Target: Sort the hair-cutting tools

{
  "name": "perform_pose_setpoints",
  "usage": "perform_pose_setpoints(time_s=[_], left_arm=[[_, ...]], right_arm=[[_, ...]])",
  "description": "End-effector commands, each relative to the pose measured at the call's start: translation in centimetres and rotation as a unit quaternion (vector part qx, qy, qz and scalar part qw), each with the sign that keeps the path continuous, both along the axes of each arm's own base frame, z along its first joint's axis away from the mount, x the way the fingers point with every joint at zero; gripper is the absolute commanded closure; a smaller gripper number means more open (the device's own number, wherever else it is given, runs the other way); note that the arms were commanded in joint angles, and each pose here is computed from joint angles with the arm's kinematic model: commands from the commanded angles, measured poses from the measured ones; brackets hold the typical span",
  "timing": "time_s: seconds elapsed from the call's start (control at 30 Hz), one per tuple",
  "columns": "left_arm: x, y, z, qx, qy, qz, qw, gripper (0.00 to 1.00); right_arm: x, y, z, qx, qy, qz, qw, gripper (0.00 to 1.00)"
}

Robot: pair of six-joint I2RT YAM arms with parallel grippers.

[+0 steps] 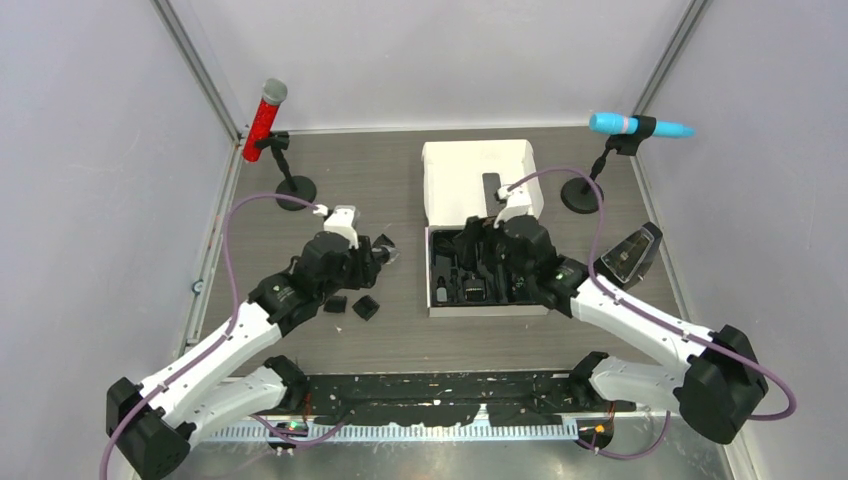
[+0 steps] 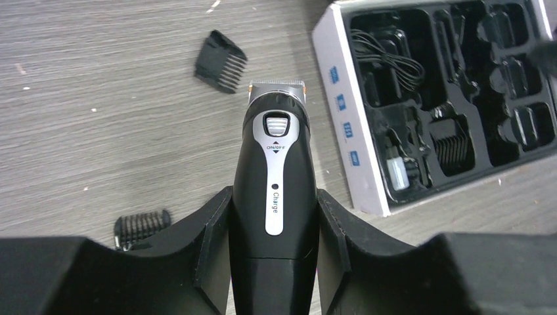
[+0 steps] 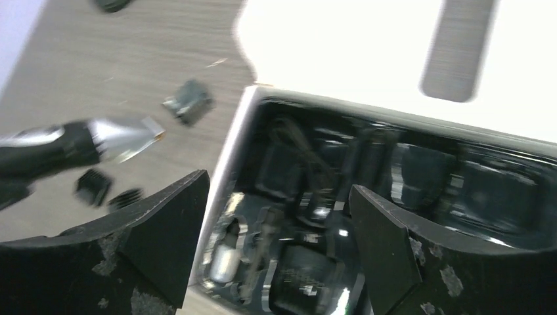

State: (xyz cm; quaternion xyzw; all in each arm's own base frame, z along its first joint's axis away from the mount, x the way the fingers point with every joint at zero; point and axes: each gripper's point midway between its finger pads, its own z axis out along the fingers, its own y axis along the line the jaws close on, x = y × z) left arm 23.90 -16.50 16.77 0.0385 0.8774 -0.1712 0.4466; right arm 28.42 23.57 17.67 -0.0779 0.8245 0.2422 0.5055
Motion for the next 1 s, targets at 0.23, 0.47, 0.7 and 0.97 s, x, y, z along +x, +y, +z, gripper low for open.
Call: perform_pose_setpoints(time_s=[0.23, 0.47, 0.7, 0.97], left_arm=[[0.5, -5.7, 5.6, -0.071, -0.067, -0.056, 0.994, 1.00], [-0.2, -8.8, 6.4, -0.098, -0.072, -0.083, 0.989, 1.00], [0.0, -10.7, 7.9, -0.111, -0.087, -0.092, 0.986, 1.00], [0.5, -11.9, 8.5, -0.120, -0.091, -0.091, 0.984, 1.00]], right_arm=[[2.5, -13.6, -2.7, -0.050, 0.076, -0.222, 0.971, 0.10], [1.9, -16.1, -6.5, -0.048, 0.134, -0.246, 0.959, 0.10], [1.5, -14.1, -9.3, -0.030, 0.179, -0.198, 0.963, 0.10], [-0.4, -9.7, -10.2, 0.053, 0.208, -0.113, 0.970, 0.14]])
